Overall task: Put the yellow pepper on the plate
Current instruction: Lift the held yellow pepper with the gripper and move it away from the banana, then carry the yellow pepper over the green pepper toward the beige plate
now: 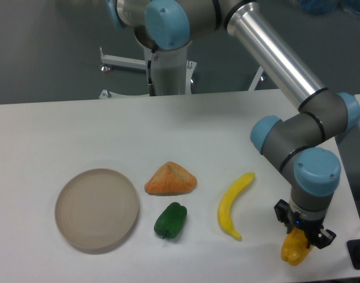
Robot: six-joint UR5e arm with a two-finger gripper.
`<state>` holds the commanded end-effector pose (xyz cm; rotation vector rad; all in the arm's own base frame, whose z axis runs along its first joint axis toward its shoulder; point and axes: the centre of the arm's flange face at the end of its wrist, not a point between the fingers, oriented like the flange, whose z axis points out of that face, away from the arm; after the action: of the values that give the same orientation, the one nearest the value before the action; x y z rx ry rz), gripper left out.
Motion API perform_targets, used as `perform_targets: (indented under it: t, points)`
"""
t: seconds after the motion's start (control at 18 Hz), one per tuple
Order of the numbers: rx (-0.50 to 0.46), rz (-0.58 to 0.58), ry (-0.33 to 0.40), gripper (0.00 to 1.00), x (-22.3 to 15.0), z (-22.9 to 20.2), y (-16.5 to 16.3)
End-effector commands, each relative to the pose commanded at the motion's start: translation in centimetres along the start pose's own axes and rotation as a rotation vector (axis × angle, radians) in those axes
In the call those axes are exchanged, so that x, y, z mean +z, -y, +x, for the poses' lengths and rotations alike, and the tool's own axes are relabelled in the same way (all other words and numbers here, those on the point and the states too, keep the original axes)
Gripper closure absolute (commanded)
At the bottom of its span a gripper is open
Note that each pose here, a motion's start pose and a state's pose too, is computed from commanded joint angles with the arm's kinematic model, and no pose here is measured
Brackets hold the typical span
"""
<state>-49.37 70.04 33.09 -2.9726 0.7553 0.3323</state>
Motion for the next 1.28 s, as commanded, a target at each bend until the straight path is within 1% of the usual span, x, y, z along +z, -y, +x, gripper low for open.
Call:
perform_targets:
  t: [0.17,0.22,0.39,0.44,0.67,1.0,1.11,1.28]
  points:
    - [-0.004,-0.01,-0.032,0.62,-2.5,2.1,-0.7]
    - [-0.021,-0.017,-0.052,0.62,-3.2,2.9,-0.9]
    - [-0.049,-0.033,-0.109,0.62,-5.8,6.0,1.1]
    - [-0.074,-0.04,-0.125,0.62,-6.6,6.8,1.7]
    - [-0.137,-0.06,-0.162,0.62,-9.2,11.3,5.5]
    - [-0.219,-0.094,-0.212,0.62,-9.7,20.7,12.3]
    - [-0.226,-0.106,-0.229,0.62,-9.6,24.0,14.5]
    - [-0.258,-0.093,-0.26,0.62,-9.9,28.0,17.8]
